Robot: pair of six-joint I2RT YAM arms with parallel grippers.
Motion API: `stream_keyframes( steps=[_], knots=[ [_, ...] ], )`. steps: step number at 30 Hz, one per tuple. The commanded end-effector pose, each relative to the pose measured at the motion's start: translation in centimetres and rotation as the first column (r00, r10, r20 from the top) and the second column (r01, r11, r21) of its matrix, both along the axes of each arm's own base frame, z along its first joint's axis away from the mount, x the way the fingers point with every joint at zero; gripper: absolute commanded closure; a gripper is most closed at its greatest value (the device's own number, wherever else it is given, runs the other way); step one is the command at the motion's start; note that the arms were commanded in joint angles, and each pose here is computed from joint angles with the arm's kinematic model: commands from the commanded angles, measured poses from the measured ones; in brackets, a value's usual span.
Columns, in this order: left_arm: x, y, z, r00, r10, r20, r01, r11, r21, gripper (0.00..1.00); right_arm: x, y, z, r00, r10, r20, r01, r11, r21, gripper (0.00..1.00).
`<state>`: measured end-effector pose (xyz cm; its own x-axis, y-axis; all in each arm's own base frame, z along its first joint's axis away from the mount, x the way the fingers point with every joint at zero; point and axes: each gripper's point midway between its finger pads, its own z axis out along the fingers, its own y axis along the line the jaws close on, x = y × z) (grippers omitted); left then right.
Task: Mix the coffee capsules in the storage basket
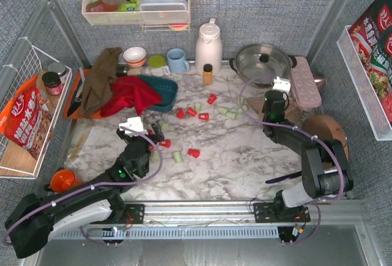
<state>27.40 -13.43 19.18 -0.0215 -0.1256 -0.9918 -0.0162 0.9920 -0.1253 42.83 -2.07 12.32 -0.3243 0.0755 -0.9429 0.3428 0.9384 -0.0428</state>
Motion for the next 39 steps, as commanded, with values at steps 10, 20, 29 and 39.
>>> stream_keyframes(
  steps=[10, 20, 29, 39],
  knots=[
    [0.2, 0.2, 0.5, 1.000, 0.006, 0.005, -0.006, 1.000, 0.017, 0.01, -5.5, -11.0, 0.4, 0.887, -0.461, 0.025, 0.461, 0.887, 0.006, 1.00],
    [0.1, 0.4, 0.7, 1.000, 0.003, 0.007, -0.003, 1.000, 0.011, 0.01, -5.7, -11.0, 1.3, 0.887, -0.460, 0.031, 0.459, 0.888, 0.039, 0.56],
    [-0.5, 1.5, 1.0, 1.000, 0.024, 0.000, -0.024, 1.000, 0.008, 0.01, -6.6, -8.7, 6.4, 0.913, -0.396, 0.096, 0.394, 0.918, 0.038, 0.04],
    [-0.6, 2.6, 0.0, 0.991, 0.107, -0.080, -0.108, 0.994, -0.011, 0.01, -6.6, -0.3, 11.8, 0.989, -0.094, 0.117, 0.109, 0.986, -0.129, 0.01]
  ],
)
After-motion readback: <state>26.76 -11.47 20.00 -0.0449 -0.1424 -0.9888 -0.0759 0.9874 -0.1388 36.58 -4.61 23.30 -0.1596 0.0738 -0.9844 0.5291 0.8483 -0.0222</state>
